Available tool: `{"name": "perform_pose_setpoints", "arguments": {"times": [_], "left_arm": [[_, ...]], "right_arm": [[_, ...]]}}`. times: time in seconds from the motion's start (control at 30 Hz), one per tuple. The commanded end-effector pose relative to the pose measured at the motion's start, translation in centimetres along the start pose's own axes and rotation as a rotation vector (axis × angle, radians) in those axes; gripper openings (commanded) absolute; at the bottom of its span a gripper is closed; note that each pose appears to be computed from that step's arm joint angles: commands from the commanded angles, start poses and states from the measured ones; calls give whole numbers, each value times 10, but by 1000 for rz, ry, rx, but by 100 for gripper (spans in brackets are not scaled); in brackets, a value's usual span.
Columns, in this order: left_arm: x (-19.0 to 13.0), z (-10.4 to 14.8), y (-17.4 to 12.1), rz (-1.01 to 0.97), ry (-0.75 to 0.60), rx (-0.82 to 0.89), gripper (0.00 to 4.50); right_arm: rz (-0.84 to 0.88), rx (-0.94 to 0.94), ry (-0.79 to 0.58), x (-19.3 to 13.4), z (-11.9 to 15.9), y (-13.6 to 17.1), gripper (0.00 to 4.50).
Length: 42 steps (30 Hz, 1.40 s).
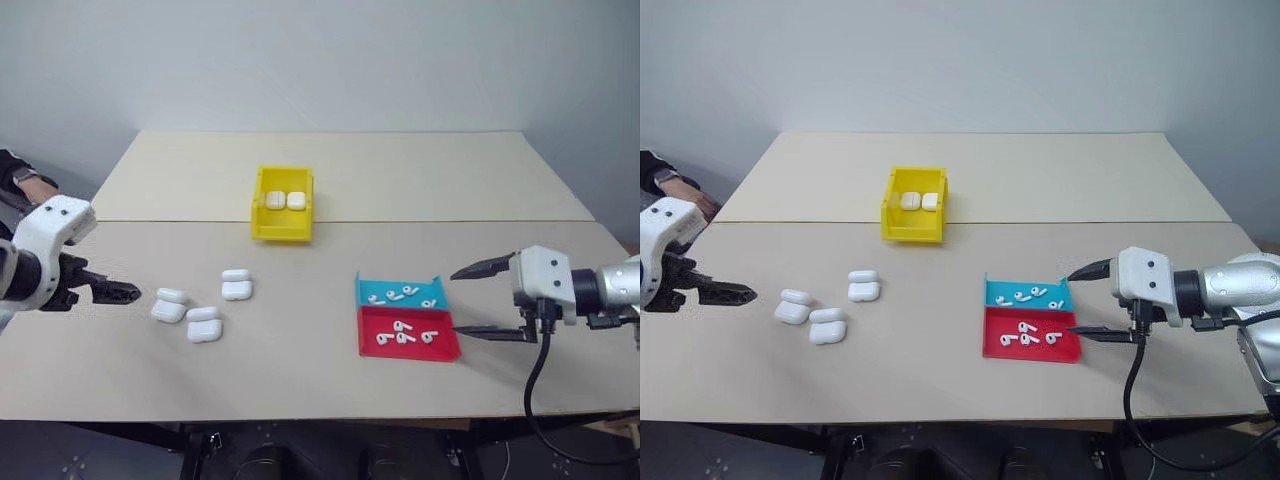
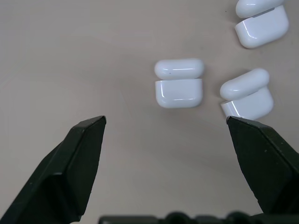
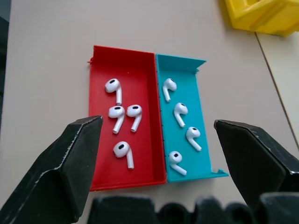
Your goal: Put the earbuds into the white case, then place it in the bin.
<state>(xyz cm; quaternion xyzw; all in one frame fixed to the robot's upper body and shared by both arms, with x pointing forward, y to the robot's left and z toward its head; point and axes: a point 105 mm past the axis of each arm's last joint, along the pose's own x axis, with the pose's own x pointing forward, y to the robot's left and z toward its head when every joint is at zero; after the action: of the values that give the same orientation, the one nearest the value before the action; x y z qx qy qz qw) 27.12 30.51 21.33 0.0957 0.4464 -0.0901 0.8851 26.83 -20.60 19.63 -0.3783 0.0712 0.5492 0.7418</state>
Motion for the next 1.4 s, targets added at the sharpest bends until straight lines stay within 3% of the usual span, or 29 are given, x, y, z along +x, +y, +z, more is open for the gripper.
{"name": "perform_pose_setpoints", "arguments": {"times": [0.03,0.37,0.67,1.4], "left_arm": [[9,2,6,-13,47,-17,450],[37,14,12,-46,126,71,450],[62,12,11,-103,162,16,450],[86,13,-5,-138,189,23,450]], "right_arm": [[-21,-15,-21,-2,8,-4,445],[-31,2,-23,-2,8,-5,445],[-48,14,-17,-4,7,-4,445],[-82,20,-4,-7,6,-5,445]]}}
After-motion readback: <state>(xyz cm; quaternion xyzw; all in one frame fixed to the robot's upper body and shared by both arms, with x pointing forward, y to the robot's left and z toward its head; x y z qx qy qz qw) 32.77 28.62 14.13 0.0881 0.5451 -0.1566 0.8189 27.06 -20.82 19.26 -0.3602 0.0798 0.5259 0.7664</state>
